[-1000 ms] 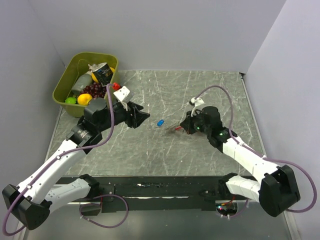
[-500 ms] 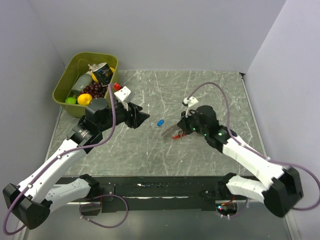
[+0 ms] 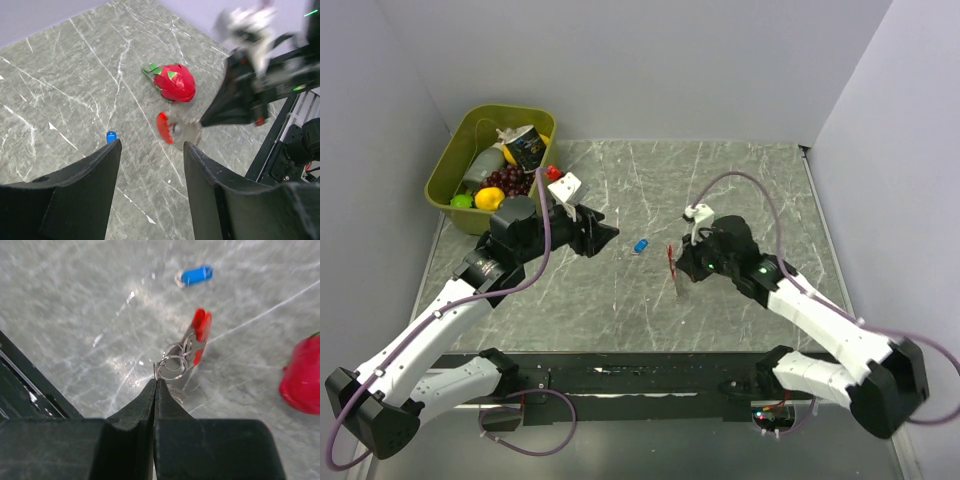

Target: Put the keys on the keyring

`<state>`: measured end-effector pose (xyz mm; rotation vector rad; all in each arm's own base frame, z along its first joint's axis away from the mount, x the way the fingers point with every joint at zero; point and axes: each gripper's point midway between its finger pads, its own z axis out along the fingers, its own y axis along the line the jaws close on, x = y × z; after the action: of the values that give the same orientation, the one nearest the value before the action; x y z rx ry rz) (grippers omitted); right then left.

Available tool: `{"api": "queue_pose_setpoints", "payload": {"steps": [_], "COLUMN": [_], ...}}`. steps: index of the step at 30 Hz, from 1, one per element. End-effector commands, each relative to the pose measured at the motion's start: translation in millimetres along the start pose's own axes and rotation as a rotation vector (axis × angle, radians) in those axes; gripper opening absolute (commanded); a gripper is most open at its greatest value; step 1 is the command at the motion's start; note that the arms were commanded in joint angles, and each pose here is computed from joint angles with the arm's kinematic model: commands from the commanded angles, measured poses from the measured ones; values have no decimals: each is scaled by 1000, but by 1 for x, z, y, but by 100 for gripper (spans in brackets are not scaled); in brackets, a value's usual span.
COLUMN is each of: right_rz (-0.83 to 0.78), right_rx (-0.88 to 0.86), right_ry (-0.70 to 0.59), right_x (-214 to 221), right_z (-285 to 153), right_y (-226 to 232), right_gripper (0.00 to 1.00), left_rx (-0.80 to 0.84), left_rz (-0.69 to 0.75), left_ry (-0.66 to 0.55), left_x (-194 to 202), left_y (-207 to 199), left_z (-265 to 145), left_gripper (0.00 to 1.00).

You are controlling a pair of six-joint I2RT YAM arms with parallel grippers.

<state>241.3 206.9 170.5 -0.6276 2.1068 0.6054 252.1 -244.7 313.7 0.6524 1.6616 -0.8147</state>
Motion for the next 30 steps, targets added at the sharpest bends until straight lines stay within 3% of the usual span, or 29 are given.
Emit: {"api": "queue_pose_setpoints", "payload": {"steps": [1,8,19,21,22,24,27,30], "right_rz": [34,61,195,204,204,206,198,203], "right_rx": [-39,-109,-232,-233,-202,-158,-76,23], "right_ry": [64,61,187,155,139,127,100,117], "right_x": [16,6,31,23,18,15,10,15], "right_z": [26,62,118,120,119,116,104,91], "right_y": [2,10,30,30,26,19,7,-10], "right_gripper": [0,0,2,16,39,62,76,78], "left_rx": [16,14,4,1,4,10,9,1], "left_rz": [-13,-38,-61,-74,-80,-96,-125,-153], "left_ry": [-19,-4,12,20,25,33,57,72], "left_x": [-8,3,16,22,26,33,48,62], "left_y": [-4,-3,0,2,2,1,4,7], "left_z": [0,1,3,5,6,8,12,16], "left_gripper": [59,60,60,60,60,60,59,59]}}
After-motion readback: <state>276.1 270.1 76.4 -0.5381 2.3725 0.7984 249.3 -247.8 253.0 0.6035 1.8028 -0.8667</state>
